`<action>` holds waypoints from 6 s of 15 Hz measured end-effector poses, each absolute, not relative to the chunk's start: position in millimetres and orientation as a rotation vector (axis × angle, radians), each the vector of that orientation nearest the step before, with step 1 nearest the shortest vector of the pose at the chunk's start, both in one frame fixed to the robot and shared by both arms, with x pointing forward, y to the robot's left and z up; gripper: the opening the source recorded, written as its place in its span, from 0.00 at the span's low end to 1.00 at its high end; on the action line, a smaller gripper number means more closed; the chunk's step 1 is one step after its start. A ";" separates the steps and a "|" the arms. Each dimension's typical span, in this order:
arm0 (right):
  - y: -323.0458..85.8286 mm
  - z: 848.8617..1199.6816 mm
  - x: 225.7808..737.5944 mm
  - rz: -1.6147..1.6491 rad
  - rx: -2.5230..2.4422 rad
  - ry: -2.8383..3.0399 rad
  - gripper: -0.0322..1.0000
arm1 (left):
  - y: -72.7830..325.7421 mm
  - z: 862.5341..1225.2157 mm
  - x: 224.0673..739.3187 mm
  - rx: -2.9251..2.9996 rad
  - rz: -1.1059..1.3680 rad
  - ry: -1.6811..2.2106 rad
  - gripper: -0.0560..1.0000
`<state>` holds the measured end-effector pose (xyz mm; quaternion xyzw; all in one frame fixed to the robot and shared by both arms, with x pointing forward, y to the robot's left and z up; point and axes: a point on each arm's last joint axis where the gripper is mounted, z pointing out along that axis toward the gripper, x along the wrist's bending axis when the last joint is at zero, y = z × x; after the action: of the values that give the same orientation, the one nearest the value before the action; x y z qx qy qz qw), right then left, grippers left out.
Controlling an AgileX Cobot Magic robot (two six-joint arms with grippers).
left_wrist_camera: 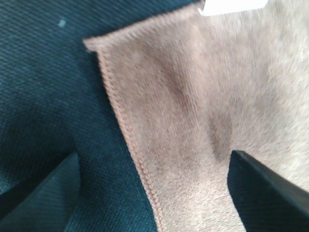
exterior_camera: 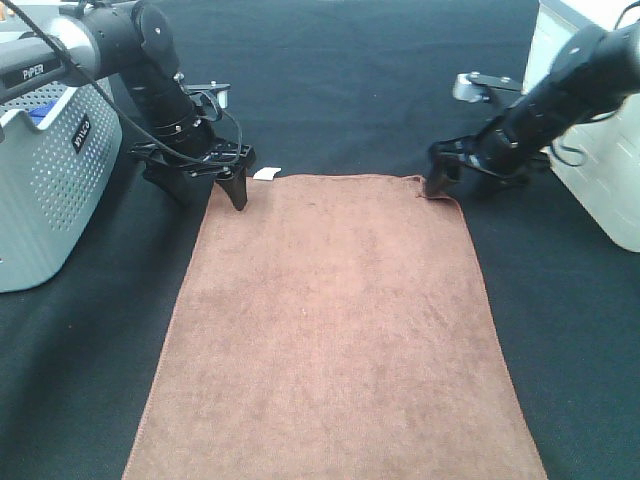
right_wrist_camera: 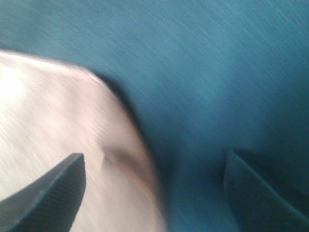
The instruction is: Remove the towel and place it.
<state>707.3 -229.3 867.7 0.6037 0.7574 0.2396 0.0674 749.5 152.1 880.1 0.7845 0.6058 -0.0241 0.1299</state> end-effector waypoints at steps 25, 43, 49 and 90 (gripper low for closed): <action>-196.9 860.7 711.6 0.567 1.573 2.217 0.74 | 137.6 877.6 757.2 2.173 -0.036 1.683 0.59; -214.4 861.8 716.1 0.555 1.605 2.184 0.08 | 138.6 873.3 758.5 2.191 -0.011 1.667 0.06; -213.3 867.8 721.6 0.546 1.633 2.194 0.04 | 139.2 877.1 758.7 2.215 0.026 1.654 0.06; -208.4 864.5 801.6 0.916 1.443 1.833 0.07 | 151.9 881.9 823.1 1.788 0.716 1.346 0.06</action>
<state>801.6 -208.4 864.5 0.5470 0.6948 0.3472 0.3123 823.1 151.9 881.9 0.7021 0.5284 0.2811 0.3857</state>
